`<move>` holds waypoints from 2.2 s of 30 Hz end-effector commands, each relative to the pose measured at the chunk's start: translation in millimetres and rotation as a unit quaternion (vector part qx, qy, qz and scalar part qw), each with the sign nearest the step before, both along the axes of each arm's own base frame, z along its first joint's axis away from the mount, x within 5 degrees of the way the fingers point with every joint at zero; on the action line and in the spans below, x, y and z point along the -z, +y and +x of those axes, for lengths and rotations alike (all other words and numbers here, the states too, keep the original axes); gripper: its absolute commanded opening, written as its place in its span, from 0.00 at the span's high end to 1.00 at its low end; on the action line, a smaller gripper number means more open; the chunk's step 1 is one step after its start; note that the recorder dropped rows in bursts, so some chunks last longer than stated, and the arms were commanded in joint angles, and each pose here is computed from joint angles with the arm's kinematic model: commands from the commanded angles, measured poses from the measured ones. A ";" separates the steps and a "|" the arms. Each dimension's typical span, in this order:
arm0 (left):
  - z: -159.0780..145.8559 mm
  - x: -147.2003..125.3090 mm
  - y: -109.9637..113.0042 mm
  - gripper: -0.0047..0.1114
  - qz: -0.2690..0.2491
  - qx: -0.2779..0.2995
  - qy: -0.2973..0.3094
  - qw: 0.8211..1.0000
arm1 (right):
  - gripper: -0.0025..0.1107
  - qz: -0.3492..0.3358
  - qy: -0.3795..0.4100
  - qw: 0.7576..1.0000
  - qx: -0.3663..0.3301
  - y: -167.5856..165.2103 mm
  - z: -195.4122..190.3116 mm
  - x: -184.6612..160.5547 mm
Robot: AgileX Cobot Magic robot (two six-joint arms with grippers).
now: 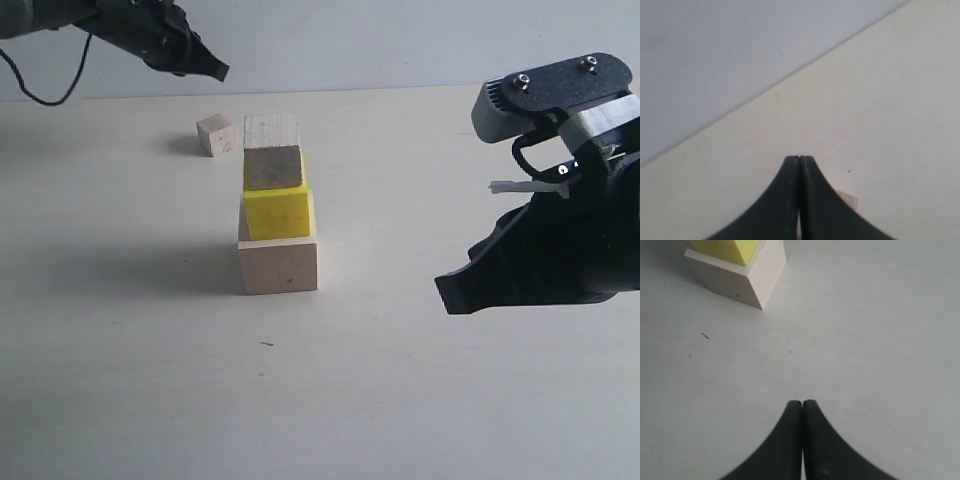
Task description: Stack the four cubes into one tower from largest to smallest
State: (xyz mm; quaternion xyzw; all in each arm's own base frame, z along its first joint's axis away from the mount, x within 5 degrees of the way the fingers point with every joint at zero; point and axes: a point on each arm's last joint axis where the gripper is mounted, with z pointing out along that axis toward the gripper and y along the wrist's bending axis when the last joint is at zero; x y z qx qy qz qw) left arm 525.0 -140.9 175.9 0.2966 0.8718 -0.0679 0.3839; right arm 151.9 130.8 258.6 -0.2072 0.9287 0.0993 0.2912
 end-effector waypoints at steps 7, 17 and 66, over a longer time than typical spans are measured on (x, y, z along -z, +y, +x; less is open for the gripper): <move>20.5 54.7 -20.8 0.96 -0.028 0.002 0.026 0.999 | 0.98 0.003 -0.008 1.000 -0.008 -0.3 -0.6 -1.0; 24.0 71.3 -30.3 0.96 -0.009 0.013 0.020 1.000 | 0.98 0.001 -0.008 1.000 -0.008 -0.6 -0.6 -0.8; -64.2 66.0 22.8 0.96 0.049 -0.011 0.147 0.988 | 0.98 -0.002 0.010 1.000 -0.006 -1.2 -3.1 0.9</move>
